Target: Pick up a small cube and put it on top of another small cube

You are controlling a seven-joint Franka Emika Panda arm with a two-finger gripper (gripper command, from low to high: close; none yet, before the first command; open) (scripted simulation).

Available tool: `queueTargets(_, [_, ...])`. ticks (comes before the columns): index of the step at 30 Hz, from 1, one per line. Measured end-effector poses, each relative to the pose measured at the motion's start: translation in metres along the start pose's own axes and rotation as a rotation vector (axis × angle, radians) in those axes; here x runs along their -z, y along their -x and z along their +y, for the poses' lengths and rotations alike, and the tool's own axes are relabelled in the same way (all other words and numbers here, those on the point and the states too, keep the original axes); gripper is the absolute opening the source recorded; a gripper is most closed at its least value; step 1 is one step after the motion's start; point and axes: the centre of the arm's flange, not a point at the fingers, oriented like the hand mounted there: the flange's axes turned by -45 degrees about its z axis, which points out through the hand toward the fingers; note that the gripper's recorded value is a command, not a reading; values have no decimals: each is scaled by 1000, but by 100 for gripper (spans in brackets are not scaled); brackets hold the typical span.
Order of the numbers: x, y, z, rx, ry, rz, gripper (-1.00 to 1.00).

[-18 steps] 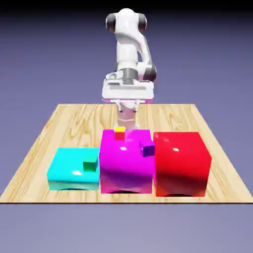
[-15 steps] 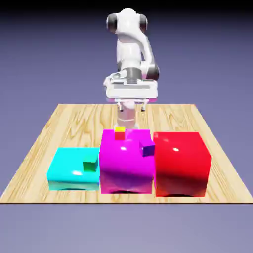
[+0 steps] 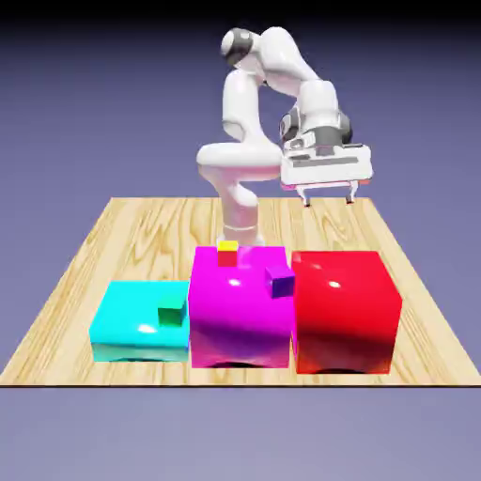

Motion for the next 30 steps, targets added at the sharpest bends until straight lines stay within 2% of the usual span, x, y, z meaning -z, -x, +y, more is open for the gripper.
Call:
queueTargets(8, [-5,75,-44,-65,84,-33,0])
queueTargets(15, [-22,143,-59,-133,195,-31,0])
queueTargets(30, [-88,265,-16,-328,503,110,0])
